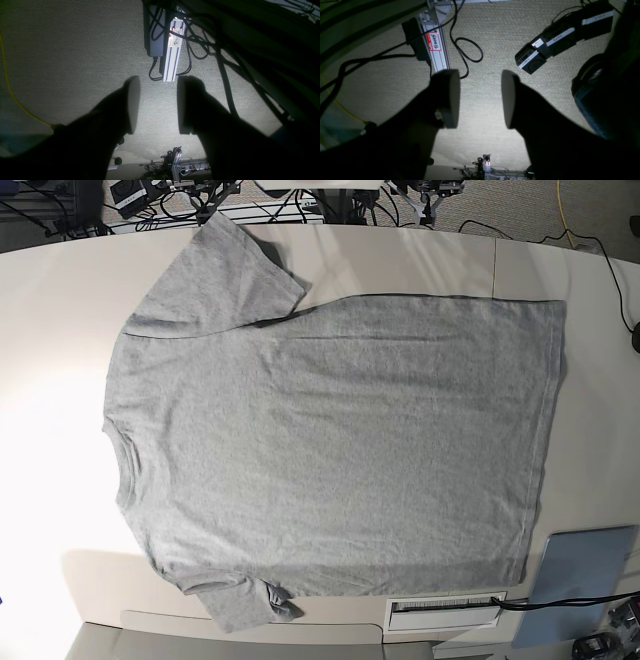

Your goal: Fold the T-shirt properly

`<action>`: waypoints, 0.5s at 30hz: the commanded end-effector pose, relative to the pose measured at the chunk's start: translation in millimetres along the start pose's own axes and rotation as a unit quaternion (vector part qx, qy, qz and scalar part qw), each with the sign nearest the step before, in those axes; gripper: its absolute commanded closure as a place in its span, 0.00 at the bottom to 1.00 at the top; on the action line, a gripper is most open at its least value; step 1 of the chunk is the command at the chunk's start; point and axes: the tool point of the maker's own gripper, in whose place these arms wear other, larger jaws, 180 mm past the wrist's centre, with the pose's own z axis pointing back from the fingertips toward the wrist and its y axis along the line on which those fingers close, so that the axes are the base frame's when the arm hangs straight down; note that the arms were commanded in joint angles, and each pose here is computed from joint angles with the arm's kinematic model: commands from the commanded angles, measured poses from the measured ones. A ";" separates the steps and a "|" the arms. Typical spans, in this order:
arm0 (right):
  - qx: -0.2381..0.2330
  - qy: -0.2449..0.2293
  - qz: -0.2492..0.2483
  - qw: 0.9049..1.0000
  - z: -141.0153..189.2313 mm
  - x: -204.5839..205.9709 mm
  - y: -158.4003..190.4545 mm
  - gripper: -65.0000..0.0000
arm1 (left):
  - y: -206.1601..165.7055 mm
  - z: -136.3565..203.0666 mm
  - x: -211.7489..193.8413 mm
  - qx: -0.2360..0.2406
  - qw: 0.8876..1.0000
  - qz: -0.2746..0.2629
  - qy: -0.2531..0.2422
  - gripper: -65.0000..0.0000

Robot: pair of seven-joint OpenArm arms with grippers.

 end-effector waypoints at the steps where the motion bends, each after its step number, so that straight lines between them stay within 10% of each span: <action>1: -0.003 0.002 0.000 1.000 0.9 -1.5 -5.4 0.59 | -0.2 0.2 -3.7 -0.003 1.000 0.000 0.004 0.60; 15: -0.004 0.007 0.000 1.000 1.8 -12.6 -5.7 0.59 | 6.7 3.5 -6.3 0.005 1.000 -0.003 -0.010 0.60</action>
